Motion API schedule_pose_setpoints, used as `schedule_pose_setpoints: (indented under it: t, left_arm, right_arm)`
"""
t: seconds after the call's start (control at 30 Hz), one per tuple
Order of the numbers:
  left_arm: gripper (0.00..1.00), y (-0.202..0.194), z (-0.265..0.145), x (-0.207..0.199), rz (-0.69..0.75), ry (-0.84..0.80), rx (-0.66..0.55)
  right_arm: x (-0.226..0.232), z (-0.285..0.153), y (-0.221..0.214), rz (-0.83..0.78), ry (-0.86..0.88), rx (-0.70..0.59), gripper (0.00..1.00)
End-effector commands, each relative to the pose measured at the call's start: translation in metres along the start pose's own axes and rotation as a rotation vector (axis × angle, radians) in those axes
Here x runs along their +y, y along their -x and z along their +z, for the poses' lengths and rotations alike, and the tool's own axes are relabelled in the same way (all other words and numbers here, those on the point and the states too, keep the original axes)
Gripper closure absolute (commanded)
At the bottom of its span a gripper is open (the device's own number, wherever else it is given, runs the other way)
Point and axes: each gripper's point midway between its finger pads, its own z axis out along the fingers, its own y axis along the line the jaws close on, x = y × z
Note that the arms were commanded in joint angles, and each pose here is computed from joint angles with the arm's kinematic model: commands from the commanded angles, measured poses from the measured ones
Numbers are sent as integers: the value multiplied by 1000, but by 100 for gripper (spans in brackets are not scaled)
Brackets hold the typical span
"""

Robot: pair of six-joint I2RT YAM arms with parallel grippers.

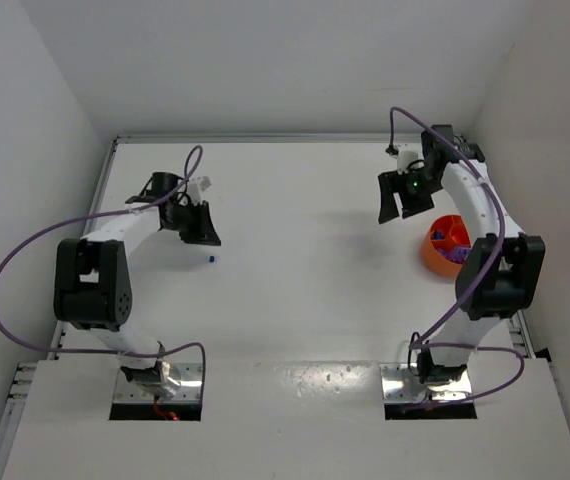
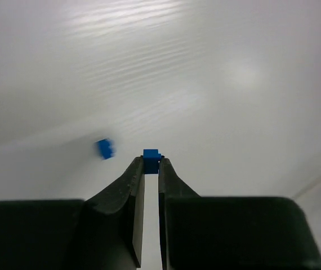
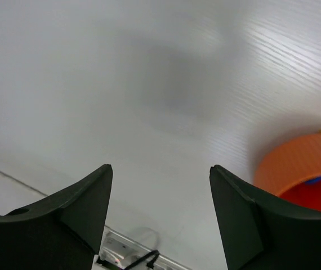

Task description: Sort the legos into containers by color

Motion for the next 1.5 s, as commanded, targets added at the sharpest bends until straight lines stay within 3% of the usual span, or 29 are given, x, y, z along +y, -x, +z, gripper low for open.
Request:
schedule_pose_setpoints:
  t: [0.0, 0.17, 0.3, 0.5, 0.9, 1.27, 1.47]
  left_arm:
    - [100, 37, -45, -90, 162, -459, -139]
    - [100, 37, -60, -130, 102, -737, -55]
    - [100, 33, -73, -162, 89, -981, 49]
    - [100, 23, -86, -194, 138, -1149, 138]
    - [100, 21, -93, -219, 229, -1190, 149]
    - [100, 22, -100, -222, 263, -1185, 124]
    - [100, 22, -103, -223, 271, -1186, 119]
  right_arm:
    - [58, -16, 5, -86, 244, -103, 30]
    - [101, -30, 32, -234, 345, -358, 30]
    - [133, -34, 45, -334, 436, -465, 34]
    - [186, -34, 56, -519, 532, -629, 35]
    - [272, -6, 61, -736, 593, -740, 38]
    - [295, 8, 52, -914, 537, -776, 34]
    - [300, 14, 58, -915, 514, -778, 41]
